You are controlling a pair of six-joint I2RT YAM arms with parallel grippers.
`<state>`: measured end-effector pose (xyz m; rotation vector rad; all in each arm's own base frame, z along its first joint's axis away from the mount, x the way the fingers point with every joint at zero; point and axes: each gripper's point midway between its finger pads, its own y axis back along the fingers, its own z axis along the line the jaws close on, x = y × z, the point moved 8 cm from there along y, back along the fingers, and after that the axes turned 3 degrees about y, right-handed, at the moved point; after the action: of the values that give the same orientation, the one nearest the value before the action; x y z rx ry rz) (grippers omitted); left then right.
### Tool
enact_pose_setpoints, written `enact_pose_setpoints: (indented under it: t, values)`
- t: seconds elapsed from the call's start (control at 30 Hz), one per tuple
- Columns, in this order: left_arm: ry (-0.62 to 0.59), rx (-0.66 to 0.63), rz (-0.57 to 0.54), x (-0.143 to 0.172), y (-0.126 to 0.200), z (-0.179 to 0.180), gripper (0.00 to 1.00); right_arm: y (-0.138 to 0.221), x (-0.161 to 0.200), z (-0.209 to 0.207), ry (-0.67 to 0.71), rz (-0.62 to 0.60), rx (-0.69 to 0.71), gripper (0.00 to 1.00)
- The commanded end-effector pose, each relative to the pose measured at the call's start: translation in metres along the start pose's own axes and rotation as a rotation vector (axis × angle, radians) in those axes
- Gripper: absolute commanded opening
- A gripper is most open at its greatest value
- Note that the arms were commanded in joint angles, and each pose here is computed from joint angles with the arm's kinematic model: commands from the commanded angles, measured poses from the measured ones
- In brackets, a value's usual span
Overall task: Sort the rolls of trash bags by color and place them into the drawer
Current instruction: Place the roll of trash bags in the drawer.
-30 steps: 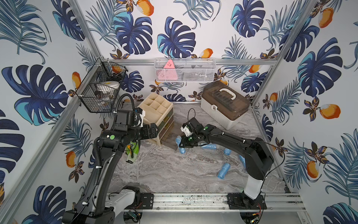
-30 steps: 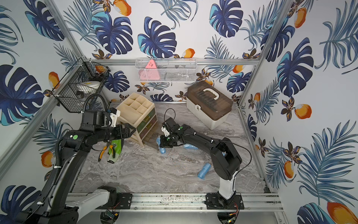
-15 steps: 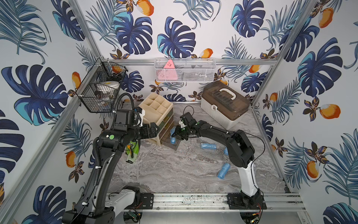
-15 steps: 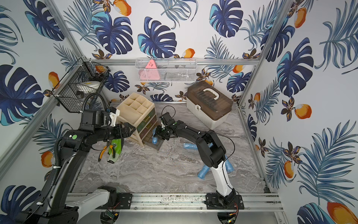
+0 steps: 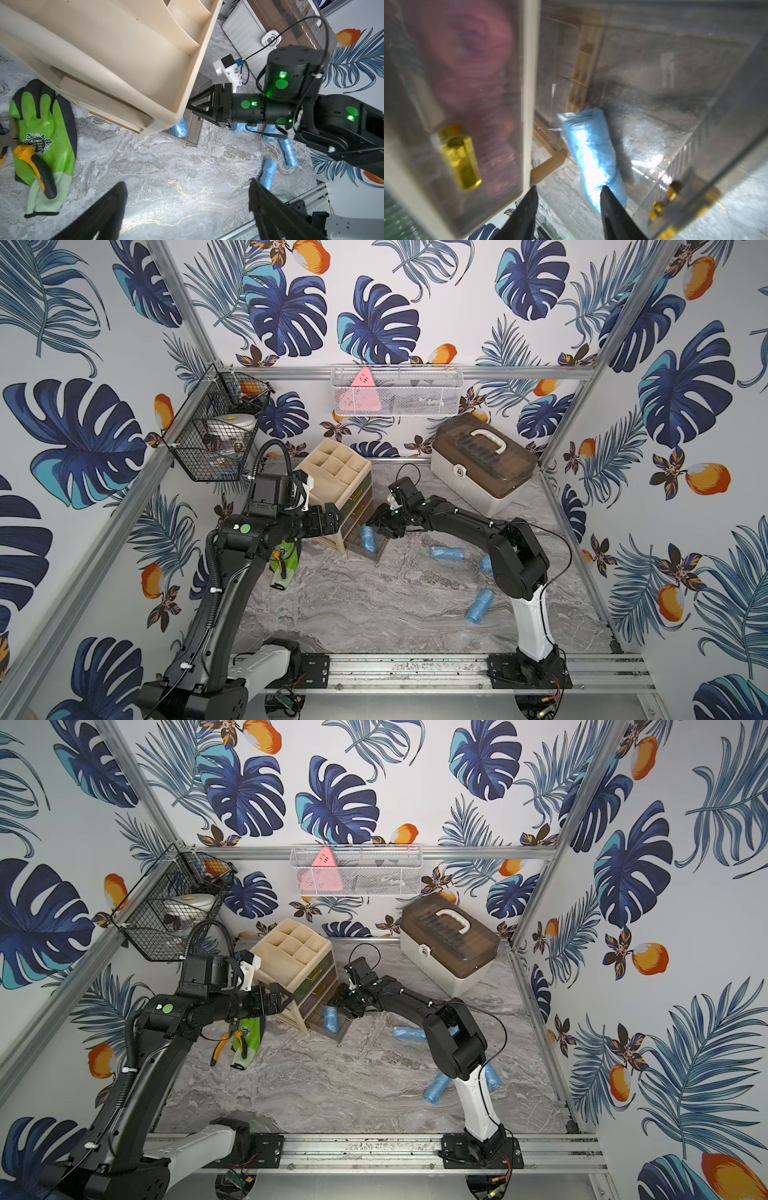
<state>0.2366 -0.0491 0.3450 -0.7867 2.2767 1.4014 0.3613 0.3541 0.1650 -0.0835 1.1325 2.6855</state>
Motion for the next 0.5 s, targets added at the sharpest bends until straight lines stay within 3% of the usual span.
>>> enact_pose_setpoints:
  t: [0.0,0.27,0.47]
  values:
    - [-0.006,0.007,-0.010,-0.003,-0.004,0.000,0.94,0.018,-0.002,0.004,0.062,-0.040,0.008,0.51]
    - [-0.002,-0.005,0.006,-0.002,-0.012,0.004,0.94,0.063,0.005,-0.010,0.263,-0.083,0.154,0.51]
    - [0.003,0.019,0.005,-0.003,-0.014,0.002,0.93,0.086,0.010,-0.056,0.445,-0.033,0.390,0.70]
